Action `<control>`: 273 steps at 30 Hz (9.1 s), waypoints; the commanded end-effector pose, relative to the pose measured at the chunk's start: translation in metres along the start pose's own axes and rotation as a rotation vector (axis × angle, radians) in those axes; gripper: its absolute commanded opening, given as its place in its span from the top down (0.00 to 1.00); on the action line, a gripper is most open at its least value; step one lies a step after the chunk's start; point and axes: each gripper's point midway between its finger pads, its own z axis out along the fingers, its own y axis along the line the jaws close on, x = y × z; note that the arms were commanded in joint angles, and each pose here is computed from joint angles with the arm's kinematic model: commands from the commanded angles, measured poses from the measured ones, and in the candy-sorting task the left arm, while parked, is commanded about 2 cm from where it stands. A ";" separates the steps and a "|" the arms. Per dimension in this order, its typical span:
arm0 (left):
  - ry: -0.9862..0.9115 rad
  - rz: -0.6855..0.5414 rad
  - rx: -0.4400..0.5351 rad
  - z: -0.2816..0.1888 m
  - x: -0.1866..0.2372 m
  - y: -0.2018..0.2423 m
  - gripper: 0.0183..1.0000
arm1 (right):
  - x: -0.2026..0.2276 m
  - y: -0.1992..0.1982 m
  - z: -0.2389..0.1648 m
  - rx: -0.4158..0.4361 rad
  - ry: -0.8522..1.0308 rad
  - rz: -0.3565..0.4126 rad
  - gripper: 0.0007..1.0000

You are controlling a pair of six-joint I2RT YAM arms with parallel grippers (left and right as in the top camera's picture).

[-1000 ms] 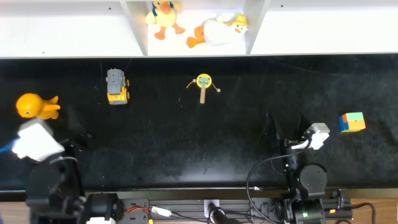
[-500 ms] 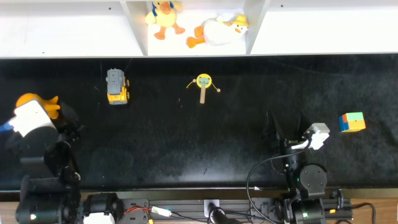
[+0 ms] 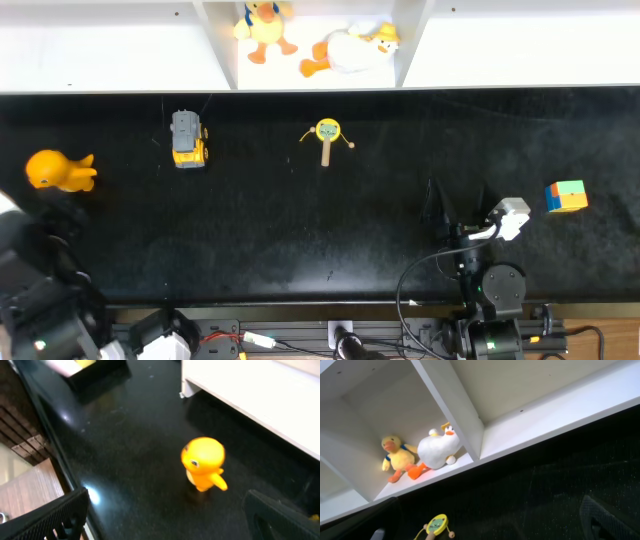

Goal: Store Toys

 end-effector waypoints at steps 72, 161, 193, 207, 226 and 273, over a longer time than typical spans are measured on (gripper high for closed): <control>0.152 0.334 0.620 0.191 0.055 -0.067 0.59 | 0.003 -0.002 0.000 0.005 -0.003 0.004 0.00; -0.130 0.144 0.678 0.210 -0.063 -0.253 0.08 | 0.003 -0.002 0.000 0.005 -0.003 0.004 0.00; -0.050 0.241 0.664 0.123 -0.079 -0.213 0.00 | 0.003 -0.002 0.000 0.005 -0.003 0.004 0.00; 0.079 0.367 0.746 0.046 -0.043 -0.216 0.00 | 0.003 -0.002 0.000 0.005 -0.003 0.004 0.00; 0.448 0.452 0.661 0.031 0.111 -0.255 0.00 | 0.003 -0.002 0.000 0.005 -0.003 0.004 0.00; 0.466 0.430 0.575 0.101 0.186 -0.274 0.31 | 0.003 -0.002 0.000 0.005 -0.003 0.004 0.00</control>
